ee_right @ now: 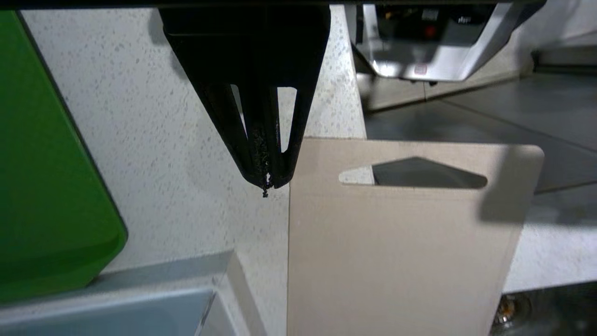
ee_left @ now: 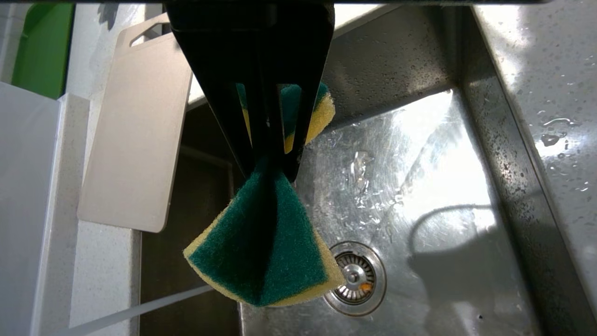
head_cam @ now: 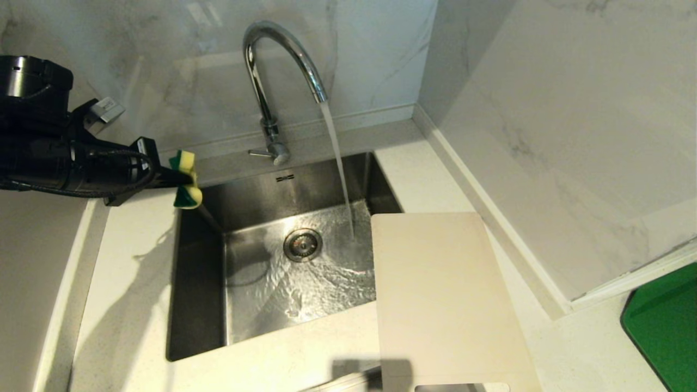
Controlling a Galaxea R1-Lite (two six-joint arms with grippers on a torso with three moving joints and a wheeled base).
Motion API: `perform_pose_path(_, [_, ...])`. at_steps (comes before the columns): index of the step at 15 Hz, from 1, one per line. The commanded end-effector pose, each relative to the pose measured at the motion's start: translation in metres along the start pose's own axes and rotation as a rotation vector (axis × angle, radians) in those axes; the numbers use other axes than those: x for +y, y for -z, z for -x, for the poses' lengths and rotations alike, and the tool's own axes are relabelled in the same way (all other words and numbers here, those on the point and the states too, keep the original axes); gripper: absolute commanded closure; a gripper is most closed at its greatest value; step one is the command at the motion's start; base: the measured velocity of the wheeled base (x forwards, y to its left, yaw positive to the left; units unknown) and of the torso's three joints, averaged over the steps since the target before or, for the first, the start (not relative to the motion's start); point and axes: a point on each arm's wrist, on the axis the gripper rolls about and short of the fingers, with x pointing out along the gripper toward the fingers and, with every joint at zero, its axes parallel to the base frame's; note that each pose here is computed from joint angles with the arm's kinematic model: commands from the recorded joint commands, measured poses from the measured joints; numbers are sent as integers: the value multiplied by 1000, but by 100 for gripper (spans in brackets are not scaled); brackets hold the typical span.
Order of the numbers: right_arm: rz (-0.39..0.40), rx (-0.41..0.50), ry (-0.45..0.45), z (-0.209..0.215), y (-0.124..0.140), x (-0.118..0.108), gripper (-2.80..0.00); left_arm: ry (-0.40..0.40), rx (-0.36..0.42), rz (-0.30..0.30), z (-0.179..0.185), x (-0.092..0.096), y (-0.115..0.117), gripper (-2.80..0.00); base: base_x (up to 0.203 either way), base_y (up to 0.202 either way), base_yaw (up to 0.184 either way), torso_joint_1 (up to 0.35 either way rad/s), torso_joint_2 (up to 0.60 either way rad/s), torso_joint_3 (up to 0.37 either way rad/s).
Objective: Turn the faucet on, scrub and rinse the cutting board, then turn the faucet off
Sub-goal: Put down the cleaning cloth
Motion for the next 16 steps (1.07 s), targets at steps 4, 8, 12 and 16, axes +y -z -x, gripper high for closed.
perform_pose_path(4, [-39, -60, 30, 4, 1, 0, 0, -6, -8, 1, 2, 0, -1, 0, 0, 0, 0, 0, 0, 0])
perform_pose_path(8, [-44, -61, 31, 4, 1, 0, 0, -4, -19, -11, 5, -4, -2, 0, 0, 0, 0, 0, 0, 0])
perform_pose_path(12, [-44, -62, 31, 4, 1, 0, 0, -241, 30, -158, 10, 22, 1, 0, 0, 0, 0, 0, 0, 0])
perform_pose_path(16, [-44, -61, 31, 4, 1, 0, 0, -395, 114, -153, 22, 63, 4, 0, 0, 0, 0, 0, 0, 0])
